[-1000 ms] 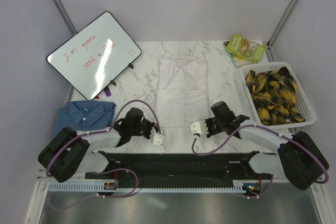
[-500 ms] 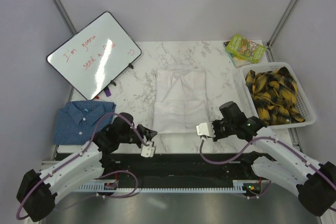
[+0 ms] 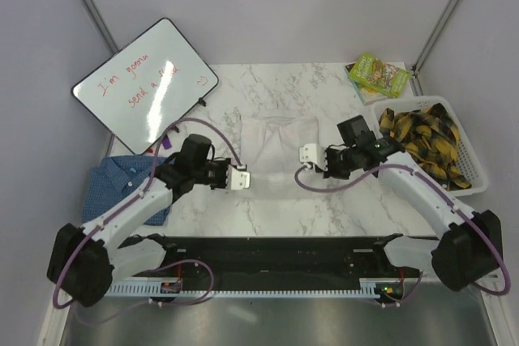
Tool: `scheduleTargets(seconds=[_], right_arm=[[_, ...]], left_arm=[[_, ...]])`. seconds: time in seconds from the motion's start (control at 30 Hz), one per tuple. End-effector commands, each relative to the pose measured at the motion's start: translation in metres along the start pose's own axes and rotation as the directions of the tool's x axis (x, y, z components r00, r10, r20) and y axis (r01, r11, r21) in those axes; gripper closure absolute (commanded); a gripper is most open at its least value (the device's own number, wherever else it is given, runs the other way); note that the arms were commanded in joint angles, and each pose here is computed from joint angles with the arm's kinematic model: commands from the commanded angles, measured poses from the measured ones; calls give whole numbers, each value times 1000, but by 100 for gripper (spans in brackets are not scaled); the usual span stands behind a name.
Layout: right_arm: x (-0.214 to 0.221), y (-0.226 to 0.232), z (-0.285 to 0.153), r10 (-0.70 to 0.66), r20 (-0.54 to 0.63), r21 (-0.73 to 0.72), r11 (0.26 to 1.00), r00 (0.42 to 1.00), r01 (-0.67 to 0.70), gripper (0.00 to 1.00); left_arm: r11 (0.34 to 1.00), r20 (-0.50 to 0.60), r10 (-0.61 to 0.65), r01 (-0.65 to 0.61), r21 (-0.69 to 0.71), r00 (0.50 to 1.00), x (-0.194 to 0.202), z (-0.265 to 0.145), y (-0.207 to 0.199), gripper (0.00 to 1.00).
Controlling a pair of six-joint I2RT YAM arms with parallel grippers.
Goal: Fold and stack the long sleeve shirts
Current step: Fold the shirt
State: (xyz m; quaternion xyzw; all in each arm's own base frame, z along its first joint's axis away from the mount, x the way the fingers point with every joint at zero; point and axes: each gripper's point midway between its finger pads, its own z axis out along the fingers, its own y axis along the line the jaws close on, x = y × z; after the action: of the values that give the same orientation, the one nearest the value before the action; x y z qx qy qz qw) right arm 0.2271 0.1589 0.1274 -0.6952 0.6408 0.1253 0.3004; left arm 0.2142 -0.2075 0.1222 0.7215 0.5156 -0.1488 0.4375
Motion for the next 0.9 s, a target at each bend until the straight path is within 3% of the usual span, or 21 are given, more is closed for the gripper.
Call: scheduleTargets(seconds=[0.0,0.17,0.37,0.53,0.7,0.87], right_arm=[[5,-59,2,14,16,51,999,1000,-15,100],[37,-106,52,144,-24,17,990,989,-143,100],[75,-109,101,229,-95,-19,973,969,-231,100],[68,-87,103,235,-97,-46,970,967,-240,100],[48,-21,89,240,-98,-153,955,966,-253,100],[14,26,63,241,-31,-184,953,970,-243,100]], left_arm=[[992,4,-73,73,-104,997,5,8,70,98],[985,-114,-163,155,-79,980,59,57,98,98],[965,-264,-261,248,-84,928,114,90,106,98],[965,-247,-259,258,-35,934,105,89,83,98],[962,-197,-263,273,23,944,73,63,29,98],[910,-179,-381,402,104,907,47,34,-31,98]])
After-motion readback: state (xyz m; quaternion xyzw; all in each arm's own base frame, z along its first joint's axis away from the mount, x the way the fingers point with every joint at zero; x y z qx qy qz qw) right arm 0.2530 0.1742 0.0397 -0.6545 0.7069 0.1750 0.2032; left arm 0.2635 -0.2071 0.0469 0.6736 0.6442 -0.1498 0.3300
